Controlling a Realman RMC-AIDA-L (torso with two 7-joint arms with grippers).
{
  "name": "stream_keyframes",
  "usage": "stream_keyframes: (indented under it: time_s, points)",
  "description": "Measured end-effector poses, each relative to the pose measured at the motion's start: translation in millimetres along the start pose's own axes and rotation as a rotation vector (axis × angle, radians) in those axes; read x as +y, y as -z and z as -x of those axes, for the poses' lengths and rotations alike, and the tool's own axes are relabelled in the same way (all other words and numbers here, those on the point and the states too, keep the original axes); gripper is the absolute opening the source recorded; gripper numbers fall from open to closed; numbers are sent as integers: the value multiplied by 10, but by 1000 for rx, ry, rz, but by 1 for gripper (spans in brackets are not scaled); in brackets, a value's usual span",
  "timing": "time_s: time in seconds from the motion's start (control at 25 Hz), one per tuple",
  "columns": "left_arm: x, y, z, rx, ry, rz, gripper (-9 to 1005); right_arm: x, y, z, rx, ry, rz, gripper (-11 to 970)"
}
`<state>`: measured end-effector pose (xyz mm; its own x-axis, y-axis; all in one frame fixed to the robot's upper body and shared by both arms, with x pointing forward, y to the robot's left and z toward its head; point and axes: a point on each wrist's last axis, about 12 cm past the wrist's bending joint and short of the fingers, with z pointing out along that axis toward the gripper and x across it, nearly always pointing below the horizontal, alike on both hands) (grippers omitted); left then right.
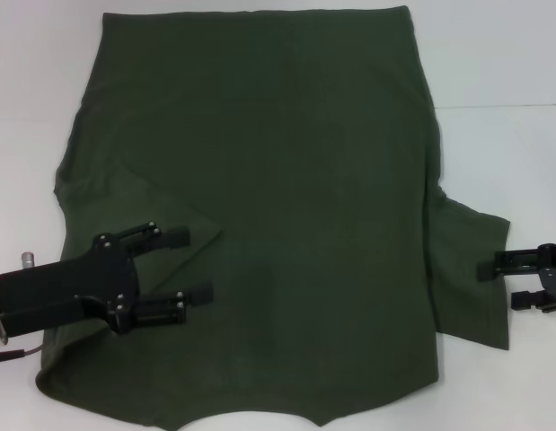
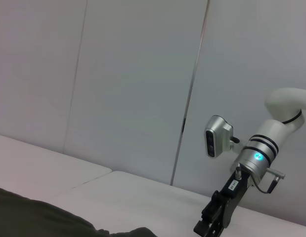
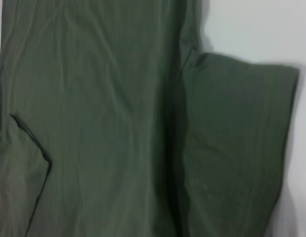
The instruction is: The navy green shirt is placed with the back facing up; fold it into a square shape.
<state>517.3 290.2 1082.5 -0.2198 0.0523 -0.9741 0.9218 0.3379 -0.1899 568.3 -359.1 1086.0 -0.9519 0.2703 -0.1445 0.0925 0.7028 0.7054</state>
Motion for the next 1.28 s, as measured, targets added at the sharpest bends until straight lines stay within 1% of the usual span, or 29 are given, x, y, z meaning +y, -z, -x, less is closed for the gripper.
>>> stream_keyframes:
  time_s: [0.6, 0.96, 1.08, 1.28]
  points:
    - [15, -12, 9, 3, -3, 4, 884, 66, -158, -9, -10, 24, 7, 940]
    - [19, -13, 8, 4, -4, 6, 884, 67, -179, -23, 0, 28, 2, 931]
    - [19, -14, 9, 4, -4, 6, 884, 65, -177, -19, -4, 27, 2, 760]
    - [21, -12, 11, 2, -4, 8, 883, 63, -175, -15, -7, 26, 1, 568]
